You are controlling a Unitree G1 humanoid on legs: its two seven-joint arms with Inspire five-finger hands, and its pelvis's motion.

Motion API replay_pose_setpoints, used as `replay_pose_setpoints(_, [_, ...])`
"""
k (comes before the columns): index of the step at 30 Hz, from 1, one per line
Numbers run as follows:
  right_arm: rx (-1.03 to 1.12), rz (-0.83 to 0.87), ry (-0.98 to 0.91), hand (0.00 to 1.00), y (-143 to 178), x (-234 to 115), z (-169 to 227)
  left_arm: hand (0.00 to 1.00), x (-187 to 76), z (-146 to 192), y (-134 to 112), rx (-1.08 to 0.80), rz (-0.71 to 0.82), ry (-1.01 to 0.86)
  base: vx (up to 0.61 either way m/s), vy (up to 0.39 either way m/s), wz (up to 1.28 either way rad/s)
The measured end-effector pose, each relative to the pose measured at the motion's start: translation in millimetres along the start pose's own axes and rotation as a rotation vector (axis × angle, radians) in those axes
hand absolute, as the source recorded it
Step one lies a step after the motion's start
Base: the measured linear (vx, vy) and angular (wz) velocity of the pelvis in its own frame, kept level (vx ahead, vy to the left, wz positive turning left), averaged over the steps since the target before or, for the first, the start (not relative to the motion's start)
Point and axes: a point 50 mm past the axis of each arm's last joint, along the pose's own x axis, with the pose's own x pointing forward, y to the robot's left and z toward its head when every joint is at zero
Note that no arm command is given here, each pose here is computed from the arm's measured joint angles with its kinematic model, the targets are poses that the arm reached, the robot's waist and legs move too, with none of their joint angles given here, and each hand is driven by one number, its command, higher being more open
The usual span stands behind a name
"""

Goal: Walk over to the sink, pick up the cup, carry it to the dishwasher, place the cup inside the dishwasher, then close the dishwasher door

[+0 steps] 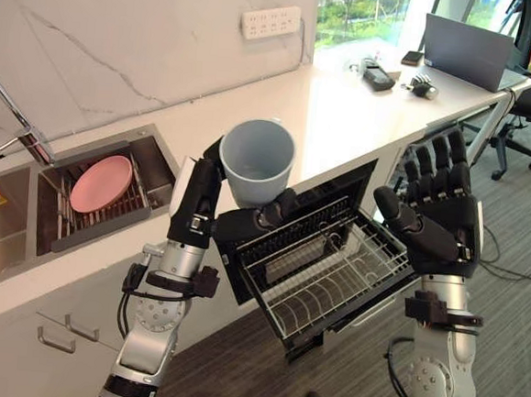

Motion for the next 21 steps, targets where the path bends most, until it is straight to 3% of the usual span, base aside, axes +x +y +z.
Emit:
replay_pose_setpoints(8, [0.095, 0.248, -0.011, 1.0, 33, 6, -4, 0.0, 10, 1, -11, 0.03, -0.047, -0.014, -0.07, -0.012, 0.04])
replay_pose_setpoints(14, [0.079, 0.28, 0.024, 1.0, 36, 8, -6, 0.0, 14, -10, -17, 0.028, -0.066, 0.041, 0.0, 0.006, 0.0])
replay_pose_setpoints(21, [-0.119, 0.291, 0.114, 1.0, 39, 8, -13, 0.0, 11, -19, -17, 0.041, -0.076, 0.098, 0.01, 0.061, -0.01])
